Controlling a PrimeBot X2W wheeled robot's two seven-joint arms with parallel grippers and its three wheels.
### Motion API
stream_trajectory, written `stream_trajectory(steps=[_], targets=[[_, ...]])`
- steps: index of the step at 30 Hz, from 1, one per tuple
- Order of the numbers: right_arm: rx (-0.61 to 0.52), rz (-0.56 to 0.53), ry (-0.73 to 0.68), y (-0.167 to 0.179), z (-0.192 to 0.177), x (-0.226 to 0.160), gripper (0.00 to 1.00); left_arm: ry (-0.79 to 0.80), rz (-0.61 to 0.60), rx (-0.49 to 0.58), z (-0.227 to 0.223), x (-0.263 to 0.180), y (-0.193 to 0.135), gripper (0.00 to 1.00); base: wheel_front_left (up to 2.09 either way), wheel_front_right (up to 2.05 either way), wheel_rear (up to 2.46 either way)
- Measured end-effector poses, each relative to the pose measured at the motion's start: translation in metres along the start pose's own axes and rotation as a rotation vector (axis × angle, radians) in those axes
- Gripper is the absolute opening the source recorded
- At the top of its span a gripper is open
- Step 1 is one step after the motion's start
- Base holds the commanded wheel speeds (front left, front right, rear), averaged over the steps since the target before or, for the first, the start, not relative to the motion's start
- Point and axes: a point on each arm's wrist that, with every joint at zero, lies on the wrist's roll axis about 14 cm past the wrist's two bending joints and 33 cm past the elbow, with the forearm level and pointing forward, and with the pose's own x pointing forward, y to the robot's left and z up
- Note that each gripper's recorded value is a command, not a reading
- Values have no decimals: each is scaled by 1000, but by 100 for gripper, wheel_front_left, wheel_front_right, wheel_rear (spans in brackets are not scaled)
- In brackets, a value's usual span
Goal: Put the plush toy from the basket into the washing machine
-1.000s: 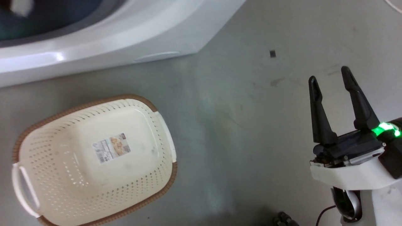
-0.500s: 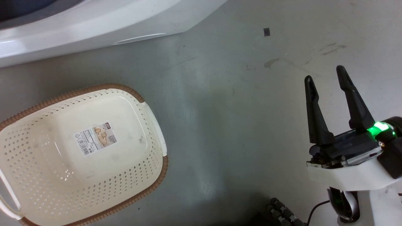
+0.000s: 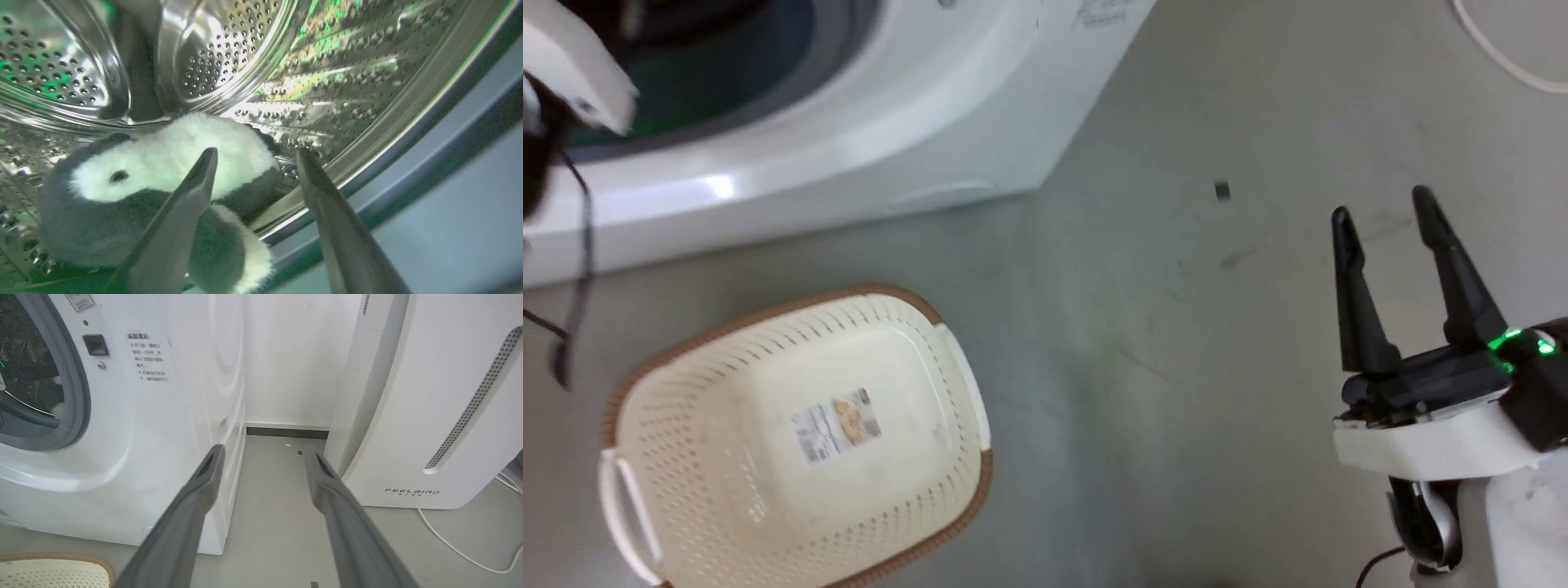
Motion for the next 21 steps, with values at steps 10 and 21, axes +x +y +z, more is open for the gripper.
stream_trajectory(steps=[10,21], targets=[[17,33,-94,13,45,-32,100,-169,63,-68,50,-94,-41,100,0,0,0],[32,100,-168,36,75,-60,100,-395,274,-141,81,-234,-63,100,0,0,0]])
